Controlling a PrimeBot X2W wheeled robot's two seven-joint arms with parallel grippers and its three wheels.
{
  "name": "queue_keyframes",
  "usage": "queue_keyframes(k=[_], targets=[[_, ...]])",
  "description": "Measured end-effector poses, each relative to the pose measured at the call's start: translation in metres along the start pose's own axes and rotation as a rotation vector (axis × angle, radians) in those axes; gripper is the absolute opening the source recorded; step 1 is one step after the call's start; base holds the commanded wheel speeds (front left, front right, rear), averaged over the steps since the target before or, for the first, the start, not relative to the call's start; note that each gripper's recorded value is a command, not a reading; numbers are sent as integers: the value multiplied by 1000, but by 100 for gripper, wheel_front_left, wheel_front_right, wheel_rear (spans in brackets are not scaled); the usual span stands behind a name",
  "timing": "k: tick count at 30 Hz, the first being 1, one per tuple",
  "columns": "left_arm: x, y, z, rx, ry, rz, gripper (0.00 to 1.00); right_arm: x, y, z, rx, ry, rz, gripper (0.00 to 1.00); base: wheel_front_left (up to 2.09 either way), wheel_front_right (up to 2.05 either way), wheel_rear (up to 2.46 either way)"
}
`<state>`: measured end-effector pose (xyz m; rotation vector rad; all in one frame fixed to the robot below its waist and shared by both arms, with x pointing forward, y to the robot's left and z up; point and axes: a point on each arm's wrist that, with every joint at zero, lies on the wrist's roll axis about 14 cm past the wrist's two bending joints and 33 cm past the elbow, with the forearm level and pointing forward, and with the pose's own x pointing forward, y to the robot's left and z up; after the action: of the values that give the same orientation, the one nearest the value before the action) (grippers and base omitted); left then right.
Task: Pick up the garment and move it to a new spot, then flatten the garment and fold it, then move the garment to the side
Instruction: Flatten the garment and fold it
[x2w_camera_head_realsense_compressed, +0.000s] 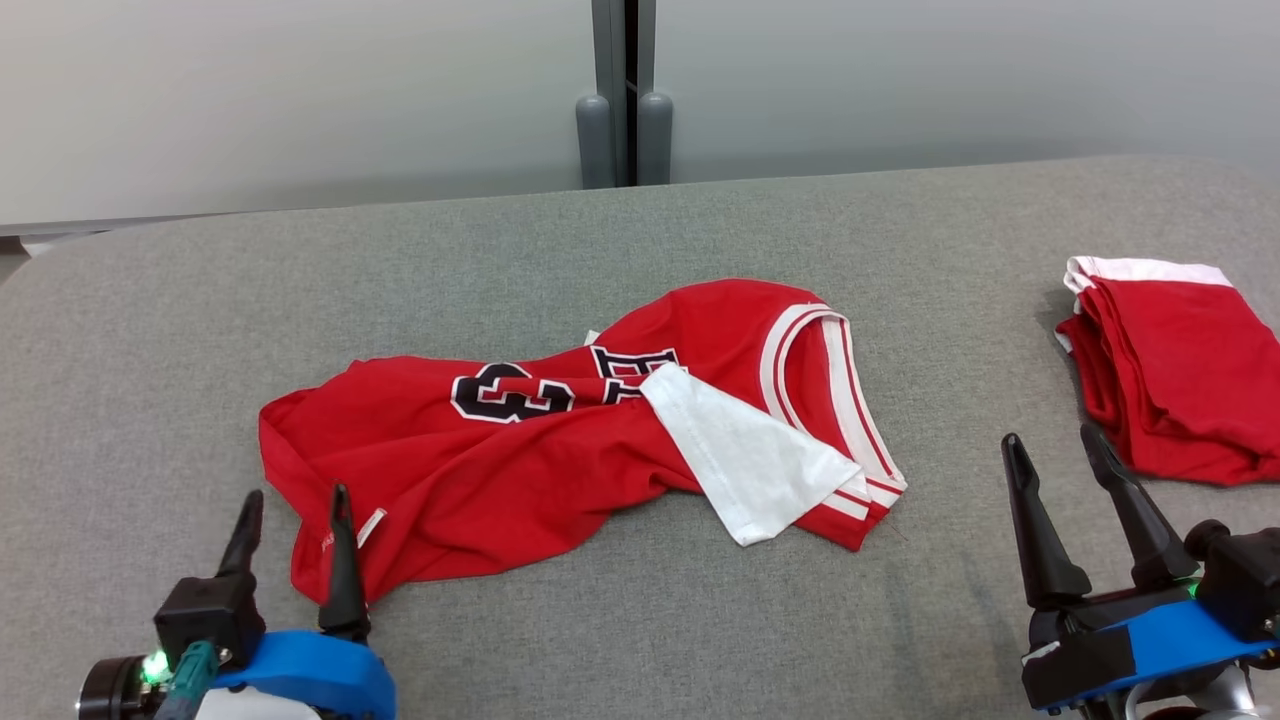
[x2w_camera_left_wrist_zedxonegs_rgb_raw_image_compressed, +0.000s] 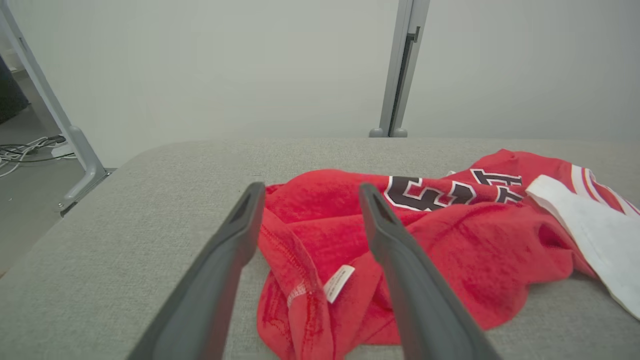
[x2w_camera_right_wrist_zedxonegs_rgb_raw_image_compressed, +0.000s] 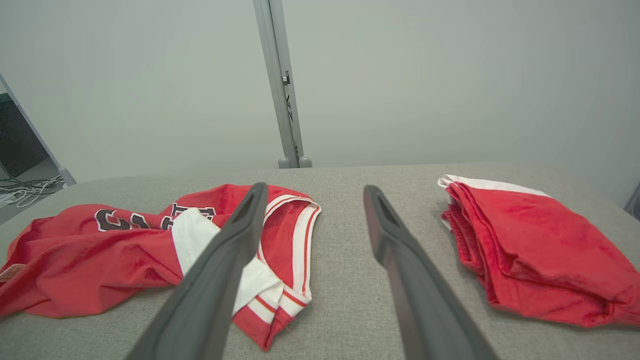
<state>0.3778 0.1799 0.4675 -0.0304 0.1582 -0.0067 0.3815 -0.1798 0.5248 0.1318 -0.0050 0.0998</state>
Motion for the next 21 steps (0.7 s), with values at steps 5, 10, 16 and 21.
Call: queue_keyframes(k=[5, 10, 16, 21], targets=[[0, -3, -42, 13, 180, -17, 100, 2, 0, -8, 6, 24, 0, 100, 0, 0, 0], [0, 3, -79, 18, 322, -8, 100, 5, -2, -18, 11, 49, -7, 100, 0, 0, 0], [6, 9, -91, 14, 360, 8, 0, 7, -4, -22, 14, 57, -12, 100, 0, 0, 0], [13, 23, -87, -21, 324, 65, 0, 10, -4, -23, 15, 61, -12, 100, 0, 0, 0]])
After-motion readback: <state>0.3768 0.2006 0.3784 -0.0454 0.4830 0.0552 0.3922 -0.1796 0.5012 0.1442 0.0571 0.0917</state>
